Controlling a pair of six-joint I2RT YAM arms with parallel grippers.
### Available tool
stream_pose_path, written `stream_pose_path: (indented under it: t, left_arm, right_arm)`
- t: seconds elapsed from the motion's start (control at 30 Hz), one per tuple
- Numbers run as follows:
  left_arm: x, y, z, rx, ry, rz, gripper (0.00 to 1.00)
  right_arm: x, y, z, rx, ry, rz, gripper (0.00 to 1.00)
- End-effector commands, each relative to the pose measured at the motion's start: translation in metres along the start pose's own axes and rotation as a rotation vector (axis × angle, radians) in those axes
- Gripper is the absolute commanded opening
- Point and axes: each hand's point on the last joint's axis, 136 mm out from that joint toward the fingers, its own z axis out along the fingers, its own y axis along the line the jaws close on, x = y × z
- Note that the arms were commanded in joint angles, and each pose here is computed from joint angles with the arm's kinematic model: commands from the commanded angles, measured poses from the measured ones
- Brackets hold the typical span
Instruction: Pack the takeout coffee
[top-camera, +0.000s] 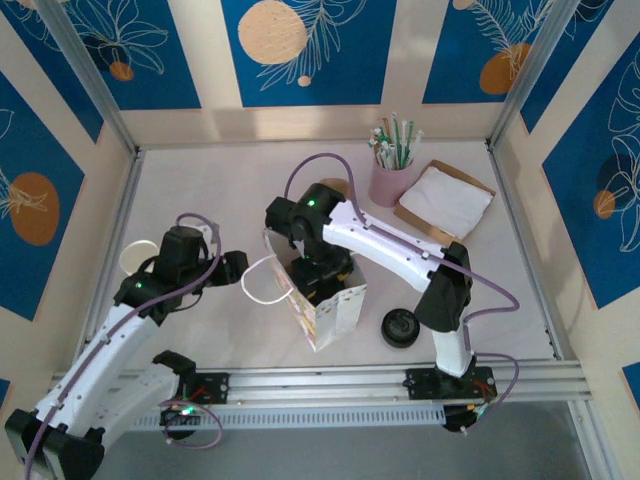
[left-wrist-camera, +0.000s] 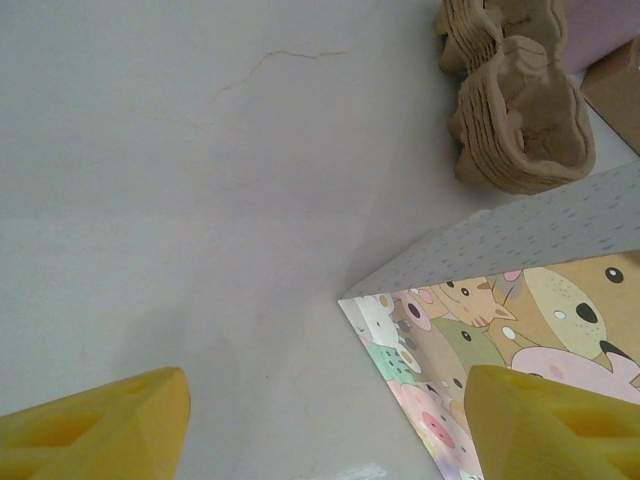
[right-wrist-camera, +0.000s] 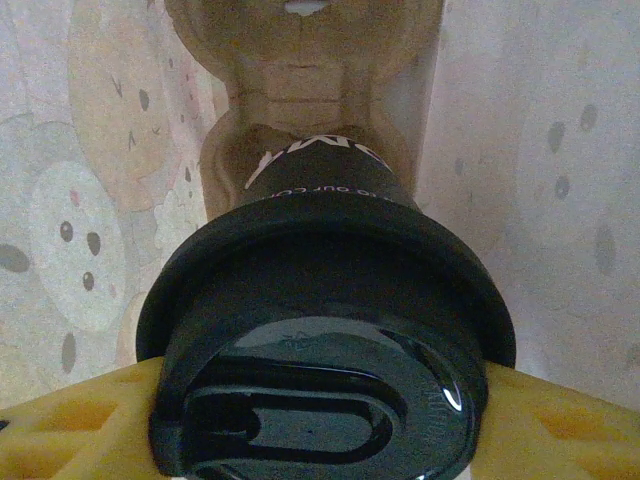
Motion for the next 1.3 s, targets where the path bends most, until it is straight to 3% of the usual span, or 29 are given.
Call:
stream_pose_path:
  t: [0.0, 1.27]
  left_arm:
    - [-0.009, -0.008, -0.009, 0.033, -0.029, 0.017, 0.73]
    - [-0.012, -0.01, -0.01, 0.041, -0.034, 0.015, 0.73]
  right_arm:
    - [0.031, -0.019, 0.003, 0.086, 0.155, 0.007, 0.63]
    - [0.027, -0.009, 0.008, 0.039, 0.147, -0.018, 0.64]
